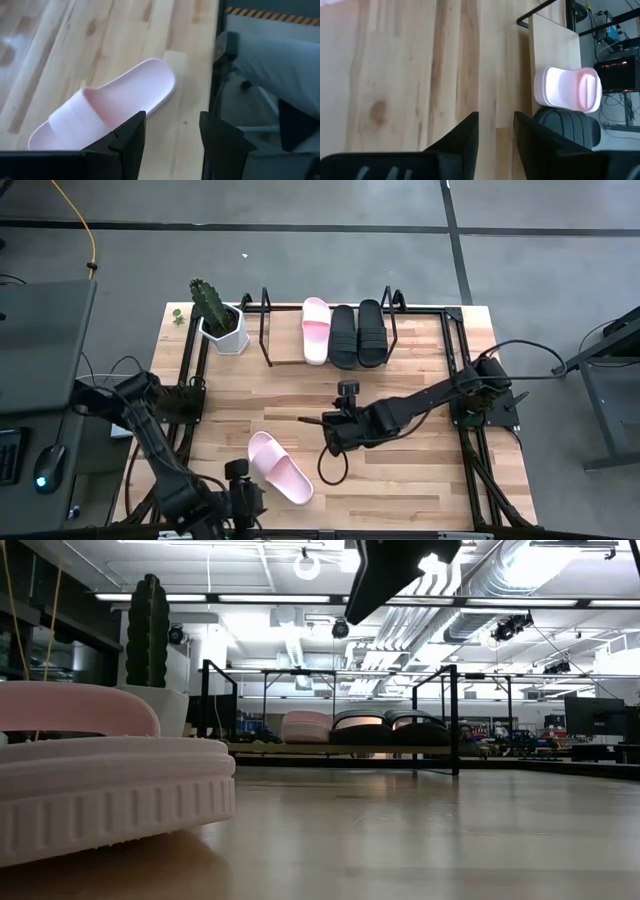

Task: Pick and place slides into the shelf
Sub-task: Put the pink slides on the shelf

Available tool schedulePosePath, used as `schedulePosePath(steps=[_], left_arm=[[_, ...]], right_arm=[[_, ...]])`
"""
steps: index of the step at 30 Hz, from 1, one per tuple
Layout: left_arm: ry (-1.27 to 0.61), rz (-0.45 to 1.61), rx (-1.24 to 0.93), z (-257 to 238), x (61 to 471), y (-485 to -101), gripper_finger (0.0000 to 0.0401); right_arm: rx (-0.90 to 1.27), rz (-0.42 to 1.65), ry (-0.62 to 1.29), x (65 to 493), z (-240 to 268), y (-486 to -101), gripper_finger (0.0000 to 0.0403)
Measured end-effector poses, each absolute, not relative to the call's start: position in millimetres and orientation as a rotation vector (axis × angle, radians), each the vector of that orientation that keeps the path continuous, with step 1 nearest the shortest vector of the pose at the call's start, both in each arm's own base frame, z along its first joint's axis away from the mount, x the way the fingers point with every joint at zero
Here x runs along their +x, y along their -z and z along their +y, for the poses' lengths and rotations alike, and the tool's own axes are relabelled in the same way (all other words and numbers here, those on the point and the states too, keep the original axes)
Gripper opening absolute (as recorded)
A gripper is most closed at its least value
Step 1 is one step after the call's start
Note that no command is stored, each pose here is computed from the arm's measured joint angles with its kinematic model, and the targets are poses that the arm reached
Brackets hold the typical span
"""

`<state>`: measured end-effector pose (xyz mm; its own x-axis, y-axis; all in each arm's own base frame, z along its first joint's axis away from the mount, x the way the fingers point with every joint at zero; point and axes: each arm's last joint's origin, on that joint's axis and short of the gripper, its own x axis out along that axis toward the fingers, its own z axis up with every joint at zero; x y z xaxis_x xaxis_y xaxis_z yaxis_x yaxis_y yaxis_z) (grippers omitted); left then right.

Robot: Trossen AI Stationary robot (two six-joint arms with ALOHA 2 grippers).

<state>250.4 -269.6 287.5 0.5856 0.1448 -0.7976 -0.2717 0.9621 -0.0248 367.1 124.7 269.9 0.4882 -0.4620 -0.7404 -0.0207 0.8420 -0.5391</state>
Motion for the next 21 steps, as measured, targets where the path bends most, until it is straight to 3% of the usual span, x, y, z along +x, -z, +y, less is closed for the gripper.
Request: schedulePosePath(steps=[21], left_arm=[[-0.438,1.043,-0.146,-272,281,-236,0.0175]], right_arm=[[-0.440,0.974,0.253,349,169,-270,0.0114]])
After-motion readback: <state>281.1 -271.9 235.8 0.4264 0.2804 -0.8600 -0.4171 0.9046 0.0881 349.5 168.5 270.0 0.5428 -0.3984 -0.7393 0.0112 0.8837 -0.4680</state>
